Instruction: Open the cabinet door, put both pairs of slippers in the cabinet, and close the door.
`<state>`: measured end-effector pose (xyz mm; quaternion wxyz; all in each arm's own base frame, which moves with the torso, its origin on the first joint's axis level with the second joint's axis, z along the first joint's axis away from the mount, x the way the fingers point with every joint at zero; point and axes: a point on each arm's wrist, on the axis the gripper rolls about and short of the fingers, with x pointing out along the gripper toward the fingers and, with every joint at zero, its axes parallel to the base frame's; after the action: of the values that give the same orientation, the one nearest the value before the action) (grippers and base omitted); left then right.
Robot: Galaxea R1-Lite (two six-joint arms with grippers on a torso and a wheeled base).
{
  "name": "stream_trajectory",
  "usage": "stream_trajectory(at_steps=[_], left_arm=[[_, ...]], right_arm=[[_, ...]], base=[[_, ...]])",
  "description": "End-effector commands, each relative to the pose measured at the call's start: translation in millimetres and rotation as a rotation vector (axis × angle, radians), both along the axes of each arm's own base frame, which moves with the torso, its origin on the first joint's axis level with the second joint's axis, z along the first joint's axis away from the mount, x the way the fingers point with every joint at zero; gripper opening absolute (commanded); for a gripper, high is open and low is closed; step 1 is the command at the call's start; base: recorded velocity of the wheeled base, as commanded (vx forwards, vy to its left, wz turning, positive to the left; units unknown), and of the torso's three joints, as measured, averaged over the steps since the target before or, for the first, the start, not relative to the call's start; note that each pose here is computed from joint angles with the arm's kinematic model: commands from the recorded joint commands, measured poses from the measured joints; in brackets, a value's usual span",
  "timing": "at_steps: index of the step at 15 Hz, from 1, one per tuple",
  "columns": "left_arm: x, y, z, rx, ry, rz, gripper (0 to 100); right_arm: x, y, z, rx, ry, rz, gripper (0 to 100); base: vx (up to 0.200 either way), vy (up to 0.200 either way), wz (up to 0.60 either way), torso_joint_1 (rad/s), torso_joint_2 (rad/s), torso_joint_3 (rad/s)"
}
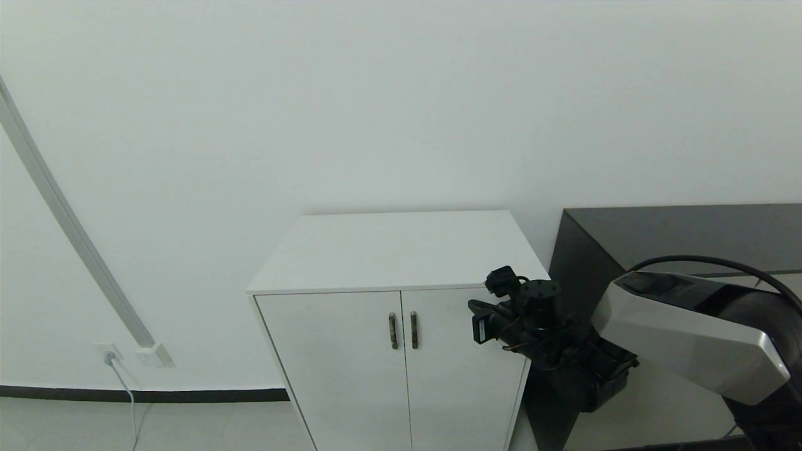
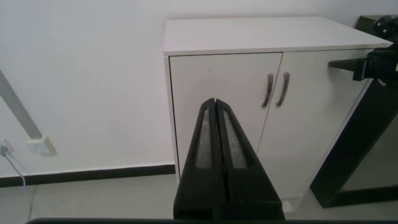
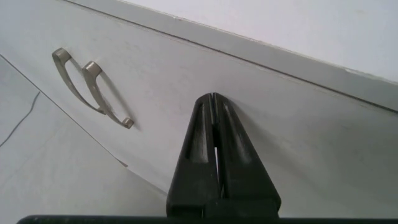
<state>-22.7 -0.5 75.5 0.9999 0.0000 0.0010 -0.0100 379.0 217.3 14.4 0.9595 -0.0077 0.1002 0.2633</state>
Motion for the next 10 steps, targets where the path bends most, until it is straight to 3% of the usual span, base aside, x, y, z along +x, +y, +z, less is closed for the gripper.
stream_trajectory(at_steps=[1,6,10], left_arm=[[0,0.0,0.0,0.0,0.0,0.0,0],[0,0.0,0.0,0.0,0.0,0.0,0],[0,0.0,0.0,0.0,0.0,0.0,0]], right_arm=[[1,1,1,0.003,-0.005,0.001,0],[-1,0,2,0.004,-0.006,0.001,0],[-18,-9,23,0.02,-0.033,-0.003,0]], base=[[0.0,0.0,0.0,0.0,0.0,0.0],[0.0,0.0,0.0,0.0,0.0,0.0],[0.0,0.0,0.0,0.0,0.0,0.0]])
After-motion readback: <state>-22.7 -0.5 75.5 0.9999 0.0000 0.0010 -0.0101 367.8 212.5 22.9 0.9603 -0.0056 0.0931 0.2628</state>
